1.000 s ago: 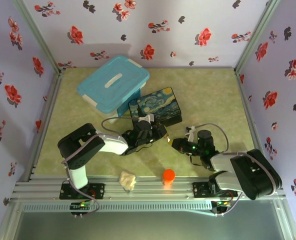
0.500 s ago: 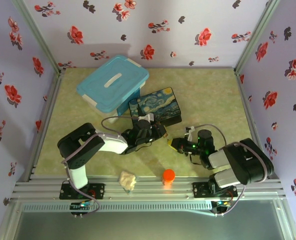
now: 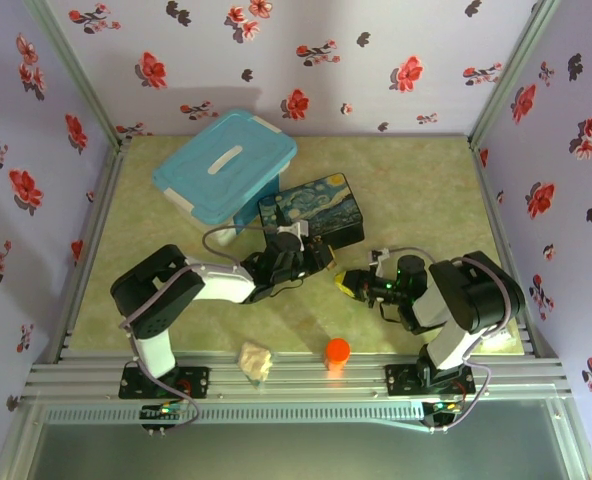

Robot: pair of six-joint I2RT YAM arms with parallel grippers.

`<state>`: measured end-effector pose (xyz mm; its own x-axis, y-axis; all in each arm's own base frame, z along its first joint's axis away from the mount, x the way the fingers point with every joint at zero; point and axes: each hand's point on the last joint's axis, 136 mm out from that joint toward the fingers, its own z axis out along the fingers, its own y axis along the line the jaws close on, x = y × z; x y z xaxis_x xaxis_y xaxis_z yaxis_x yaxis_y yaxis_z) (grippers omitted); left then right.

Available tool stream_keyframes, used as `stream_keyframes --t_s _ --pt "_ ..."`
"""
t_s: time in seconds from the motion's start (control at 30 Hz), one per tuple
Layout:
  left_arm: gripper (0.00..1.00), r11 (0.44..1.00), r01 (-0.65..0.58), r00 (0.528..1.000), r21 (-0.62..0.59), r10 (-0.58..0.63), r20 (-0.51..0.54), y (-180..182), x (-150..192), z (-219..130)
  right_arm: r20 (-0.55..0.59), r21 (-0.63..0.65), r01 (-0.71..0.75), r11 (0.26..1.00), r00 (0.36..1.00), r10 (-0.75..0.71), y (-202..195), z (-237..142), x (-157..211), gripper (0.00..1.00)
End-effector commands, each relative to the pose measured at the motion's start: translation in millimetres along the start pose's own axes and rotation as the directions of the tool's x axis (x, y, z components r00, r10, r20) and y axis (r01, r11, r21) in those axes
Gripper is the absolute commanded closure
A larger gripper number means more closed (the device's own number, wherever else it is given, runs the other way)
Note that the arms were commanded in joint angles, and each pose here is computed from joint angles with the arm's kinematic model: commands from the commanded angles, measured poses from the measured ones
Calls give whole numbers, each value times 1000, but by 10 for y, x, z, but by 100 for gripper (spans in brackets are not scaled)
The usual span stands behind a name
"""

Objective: Unlock the padlock with the key

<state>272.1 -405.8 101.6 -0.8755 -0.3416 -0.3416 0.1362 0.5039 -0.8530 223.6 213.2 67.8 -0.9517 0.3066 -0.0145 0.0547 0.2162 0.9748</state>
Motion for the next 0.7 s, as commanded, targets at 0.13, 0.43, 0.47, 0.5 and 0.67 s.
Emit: stream_keyframes --t_s 0.13,0.43,0.47,0.5,0.67 --pt "100 992 -120 988 28 122 -91 -176 152 -16 43 -110 96 989 995 -92 384 -8 -165 100" --pt "100 973 -179 976 143 194 -103 -325 160 -4 6 -101 29 994 1000 -29 310 23 -146 100" --pt "100 972 -176 975 159 194 -106 -321 174 3 2 -106 29 994 1000 -29 334 22 -141 100" --pt "100 970 -169 976 177 189 -107 -329 184 7 0 -114 34 993 999 -34 367 19 -141 100" --pt "100 961 -121 983 247 151 -107 -310 216 26 -1 -130 30 991 1000 -31 433 2 -174 100"
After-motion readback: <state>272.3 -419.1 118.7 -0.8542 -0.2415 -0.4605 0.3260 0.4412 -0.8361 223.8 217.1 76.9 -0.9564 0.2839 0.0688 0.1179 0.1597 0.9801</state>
